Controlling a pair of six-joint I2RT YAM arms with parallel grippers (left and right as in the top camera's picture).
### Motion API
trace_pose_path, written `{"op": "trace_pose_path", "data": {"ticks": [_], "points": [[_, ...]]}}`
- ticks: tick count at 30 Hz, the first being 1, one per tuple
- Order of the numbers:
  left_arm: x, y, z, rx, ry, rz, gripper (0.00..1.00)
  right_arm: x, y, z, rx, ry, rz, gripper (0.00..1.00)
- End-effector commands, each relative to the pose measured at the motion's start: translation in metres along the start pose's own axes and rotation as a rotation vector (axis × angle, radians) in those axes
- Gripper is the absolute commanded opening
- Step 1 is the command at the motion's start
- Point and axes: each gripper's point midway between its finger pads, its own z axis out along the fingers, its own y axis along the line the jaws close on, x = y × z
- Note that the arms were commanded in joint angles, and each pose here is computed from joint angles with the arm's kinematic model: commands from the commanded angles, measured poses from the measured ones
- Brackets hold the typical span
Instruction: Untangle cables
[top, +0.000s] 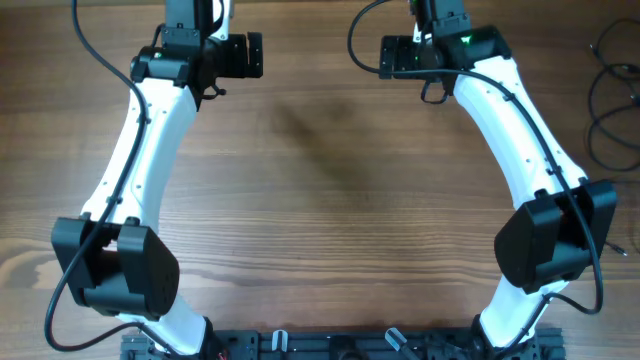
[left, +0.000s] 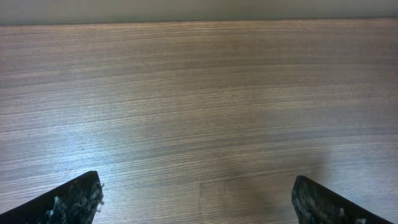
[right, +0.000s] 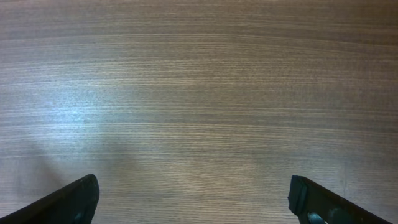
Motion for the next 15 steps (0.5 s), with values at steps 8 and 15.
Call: {"op": "trace_pose_path", "data": {"ticks": [8, 15], "points": [[0.0001, -0.0061, 0.0008, 0.020, 0.008, 0.017, 1.00, -0.0017, 0.0032, 0.0035, -0.005, -0.007, 0.013, 1.00], [0.0006, -0.0059, 0.0008, 0.020, 0.010, 0.017, 1.00, -0.0026, 0.0024, 0.0037, -0.005, -0.010, 0.014, 1.00]]}}
